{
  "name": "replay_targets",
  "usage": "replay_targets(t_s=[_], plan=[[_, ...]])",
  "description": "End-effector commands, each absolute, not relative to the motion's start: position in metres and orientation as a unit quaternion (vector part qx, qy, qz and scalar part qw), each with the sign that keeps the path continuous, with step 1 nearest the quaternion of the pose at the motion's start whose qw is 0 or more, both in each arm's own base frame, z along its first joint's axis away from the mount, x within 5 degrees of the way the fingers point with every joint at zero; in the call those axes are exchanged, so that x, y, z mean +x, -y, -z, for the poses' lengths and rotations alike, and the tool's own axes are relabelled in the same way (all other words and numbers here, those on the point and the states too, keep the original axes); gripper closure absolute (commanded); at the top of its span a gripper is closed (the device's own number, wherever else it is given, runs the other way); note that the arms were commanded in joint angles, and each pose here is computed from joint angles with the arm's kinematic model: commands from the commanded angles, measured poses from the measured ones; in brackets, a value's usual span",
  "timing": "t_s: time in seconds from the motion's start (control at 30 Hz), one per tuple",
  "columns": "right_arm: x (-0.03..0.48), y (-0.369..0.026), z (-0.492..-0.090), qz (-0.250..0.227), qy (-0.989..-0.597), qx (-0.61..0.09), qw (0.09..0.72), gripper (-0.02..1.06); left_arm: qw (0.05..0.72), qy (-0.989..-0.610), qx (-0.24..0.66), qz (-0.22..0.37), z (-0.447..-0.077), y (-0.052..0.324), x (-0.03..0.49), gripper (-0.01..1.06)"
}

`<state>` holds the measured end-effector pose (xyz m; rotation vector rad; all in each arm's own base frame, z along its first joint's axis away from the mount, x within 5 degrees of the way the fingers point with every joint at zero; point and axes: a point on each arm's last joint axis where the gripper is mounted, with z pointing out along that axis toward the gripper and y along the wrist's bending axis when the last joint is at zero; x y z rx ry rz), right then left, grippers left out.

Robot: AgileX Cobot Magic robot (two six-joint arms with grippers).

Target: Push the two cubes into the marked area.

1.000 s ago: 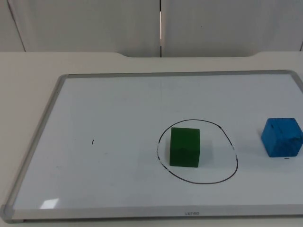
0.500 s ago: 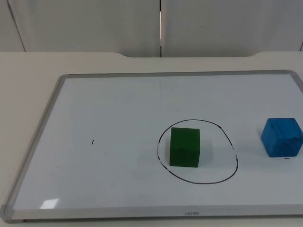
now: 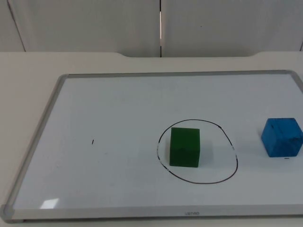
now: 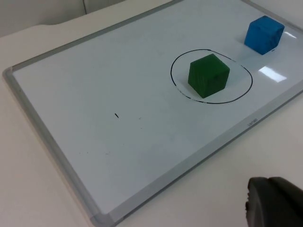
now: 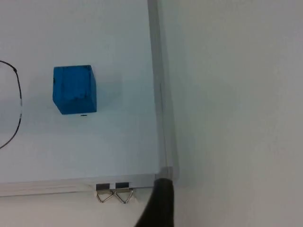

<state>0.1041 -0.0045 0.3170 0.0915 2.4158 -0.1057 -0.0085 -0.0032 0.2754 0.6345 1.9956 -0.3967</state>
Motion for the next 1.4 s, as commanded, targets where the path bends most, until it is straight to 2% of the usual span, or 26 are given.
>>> replay_targets(t_s=[0.0,0.13,0.37,0.53,0.87,0.93,0.97,1.1,1.13,1.23,1.37], plan=[[0.133,0.002,-0.315,0.045,-0.942,0.032,0.33,0.32,0.488,-0.818,0.257,0.165,-0.275,0.003,-0.008,1.05],[0.189,-0.005,-0.297,0.047,-0.957,0.02,0.285,0.32,0.488,-0.818,0.257,0.165,-0.275,0.003,-0.008,1.05],[0.242,-0.013,-0.251,0.044,-0.97,0.003,0.238,0.34,0.488,-0.818,0.257,0.165,-0.275,0.003,-0.008,1.05],[0.273,-0.018,-0.201,0.041,-0.98,-0.009,0.195,0.42,0.488,-0.818,0.257,0.164,-0.275,0.003,-0.008,1.05],[0.303,-0.025,-0.151,0.01,-0.978,0.011,0.209,0.44,0.488,-0.818,0.257,0.164,-0.275,0.003,-0.008,1.05],[0.307,-0.026,-0.144,0.005,-0.977,0.012,0.212,0.52,0.488,-0.818,0.257,0.164,-0.275,0.003,-0.008,1.05],[0.307,-0.026,-0.144,0.005,-0.977,0.012,0.212,0.52,0.488,-0.818,0.257,0.164,-0.275,0.003,-0.008,1.05],[0.314,-0.028,-0.135,-0.003,-0.973,0.009,0.231,0.83,0.488,-0.818,0.257,0.164,-0.275,0.003,-0.008,1.05],[0.314,-0.028,-0.135,-0.003,-0.973,0.009,0.231,0.83,0.488,-0.818,0.257,0.164,-0.275,0.003,-0.008,1.05],[0.318,-0.03,-0.134,-0.01,-0.968,0.009,0.251,1.03,0.488,-0.818,0.257,0.164,-0.275,0.003,-0.008,1.05],[0.322,-0.031,-0.132,-0.019,-0.963,0.013,0.268,1.05,0.488,-0.818,0.257,0.164,-0.275,0.003,-0.008,1.05]])
